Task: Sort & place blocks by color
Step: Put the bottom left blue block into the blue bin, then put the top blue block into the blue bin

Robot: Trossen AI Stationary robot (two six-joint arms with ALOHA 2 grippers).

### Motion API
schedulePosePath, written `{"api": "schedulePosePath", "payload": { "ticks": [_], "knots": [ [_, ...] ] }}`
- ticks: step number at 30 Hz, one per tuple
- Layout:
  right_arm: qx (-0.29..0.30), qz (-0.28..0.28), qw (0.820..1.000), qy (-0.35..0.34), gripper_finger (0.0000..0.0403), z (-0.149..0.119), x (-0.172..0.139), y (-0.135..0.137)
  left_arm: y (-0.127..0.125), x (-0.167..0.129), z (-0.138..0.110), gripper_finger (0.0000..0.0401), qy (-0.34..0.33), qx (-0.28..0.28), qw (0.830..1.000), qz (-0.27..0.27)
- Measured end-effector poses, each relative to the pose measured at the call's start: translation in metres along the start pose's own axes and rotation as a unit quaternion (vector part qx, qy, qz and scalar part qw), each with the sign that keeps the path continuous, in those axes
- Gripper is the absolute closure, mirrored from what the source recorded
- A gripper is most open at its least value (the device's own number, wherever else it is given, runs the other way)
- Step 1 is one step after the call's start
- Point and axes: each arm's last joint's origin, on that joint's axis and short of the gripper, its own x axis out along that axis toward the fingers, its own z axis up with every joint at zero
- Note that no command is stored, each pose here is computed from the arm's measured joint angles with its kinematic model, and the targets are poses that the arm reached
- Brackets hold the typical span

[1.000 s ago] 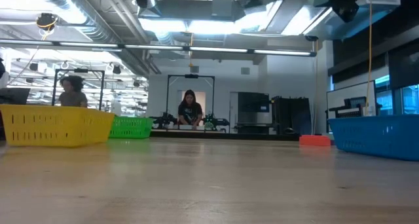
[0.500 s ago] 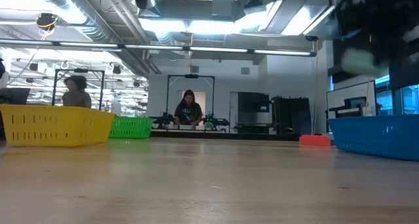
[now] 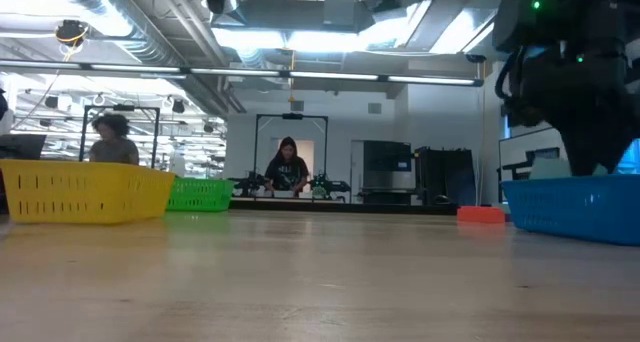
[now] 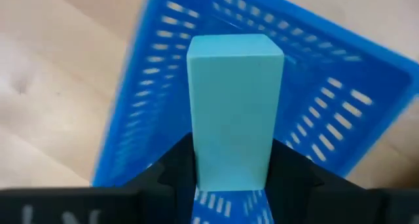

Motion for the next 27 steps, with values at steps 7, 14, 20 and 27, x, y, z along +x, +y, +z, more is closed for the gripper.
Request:
{"api": "schedulePosePath", "payload": {
  "ticks": [7,14,20,27],
  "knots": [
    [0.035,-0.031,0.999,0.025,0.0265,0.001,0.015,0.000,0.000,0.000,0.000,0.0201,0.000,0.001,1.000,0.000],
    [0.037,-0.046,0.998,0.035,0.0251,0.003,0.023,0.001,0.000,0.000,0.001,0.0201,-0.004,0.000,1.000,-0.005],
    [0.036,-0.049,0.998,0.035,0.0222,0.003,0.024,0.002,-0.001,0.000,0.001,0.0201,-0.004,0.000,1.000,-0.014],
    [0.036,-0.048,0.998,0.036,0.0218,0.002,0.023,0.001,-0.001,0.000,0.001,0.0201,-0.004,0.000,1.000,-0.014]
  ]
}}
